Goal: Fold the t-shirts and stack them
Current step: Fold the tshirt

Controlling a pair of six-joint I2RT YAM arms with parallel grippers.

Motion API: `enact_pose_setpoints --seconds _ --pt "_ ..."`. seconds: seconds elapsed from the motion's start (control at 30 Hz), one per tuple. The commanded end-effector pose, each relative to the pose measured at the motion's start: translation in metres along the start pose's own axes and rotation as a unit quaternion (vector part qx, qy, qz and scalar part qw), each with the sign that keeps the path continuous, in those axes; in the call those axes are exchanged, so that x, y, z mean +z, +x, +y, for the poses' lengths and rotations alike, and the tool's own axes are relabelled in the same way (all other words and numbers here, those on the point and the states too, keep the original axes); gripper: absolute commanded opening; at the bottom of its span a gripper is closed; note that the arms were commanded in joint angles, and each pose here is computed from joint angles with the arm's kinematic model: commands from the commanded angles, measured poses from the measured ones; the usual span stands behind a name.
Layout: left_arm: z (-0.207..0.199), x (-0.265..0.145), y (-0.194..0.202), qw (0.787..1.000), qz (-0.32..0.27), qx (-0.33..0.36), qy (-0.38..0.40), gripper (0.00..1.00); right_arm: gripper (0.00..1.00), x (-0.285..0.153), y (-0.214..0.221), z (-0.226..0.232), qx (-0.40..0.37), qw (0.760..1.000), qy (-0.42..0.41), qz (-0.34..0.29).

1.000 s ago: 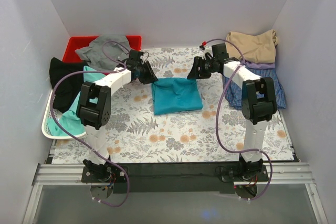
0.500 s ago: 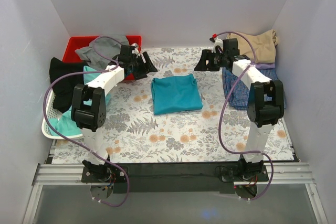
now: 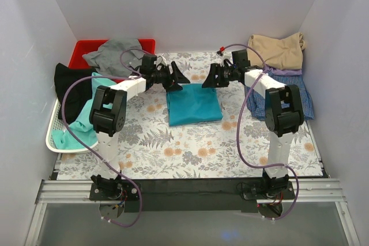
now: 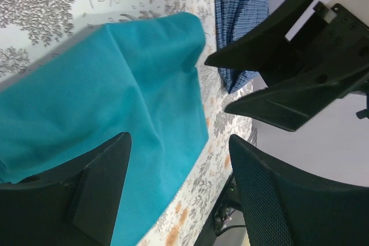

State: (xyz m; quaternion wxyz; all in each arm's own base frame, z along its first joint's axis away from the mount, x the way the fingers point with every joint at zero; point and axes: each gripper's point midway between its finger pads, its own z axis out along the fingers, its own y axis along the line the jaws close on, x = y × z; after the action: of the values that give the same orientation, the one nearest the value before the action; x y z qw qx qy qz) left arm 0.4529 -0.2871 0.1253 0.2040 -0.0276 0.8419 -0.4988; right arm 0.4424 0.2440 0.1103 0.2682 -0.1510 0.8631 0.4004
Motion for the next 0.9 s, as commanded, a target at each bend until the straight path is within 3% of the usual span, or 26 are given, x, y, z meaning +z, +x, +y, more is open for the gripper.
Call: enact_pose_setpoints --seconds 0.0,0.1,0.33,0.53,0.7,0.87 --pt "0.001 0.008 -0.002 1.000 0.004 -0.008 0.027 0.67 0.70 0.003 -0.008 -0.003 0.003 1.000 -0.004 -0.006" --pt "0.017 0.016 -0.003 1.000 0.001 -0.013 0.012 0.66 0.70 0.011 -0.001 -0.013 0.012 1.000 -0.001 0.004" --pt "0.063 0.019 -0.016 0.995 -0.038 0.011 -0.089 0.65 0.72 0.014 -0.001 -0.062 -0.007 0.994 0.110 -0.003" --pt "0.075 0.007 -0.018 0.989 -0.045 0.037 -0.135 0.65 0.72 0.008 -0.005 -0.091 -0.027 0.984 0.176 -0.007" --pt "0.078 0.000 -0.013 0.987 -0.043 0.049 -0.143 0.65 0.72 -0.006 -0.011 -0.099 -0.048 0.975 0.216 -0.014" --pt "0.065 -0.002 -0.015 0.989 -0.041 0.056 -0.127 0.65 0.71 -0.025 -0.028 -0.072 -0.070 0.977 0.199 -0.040"
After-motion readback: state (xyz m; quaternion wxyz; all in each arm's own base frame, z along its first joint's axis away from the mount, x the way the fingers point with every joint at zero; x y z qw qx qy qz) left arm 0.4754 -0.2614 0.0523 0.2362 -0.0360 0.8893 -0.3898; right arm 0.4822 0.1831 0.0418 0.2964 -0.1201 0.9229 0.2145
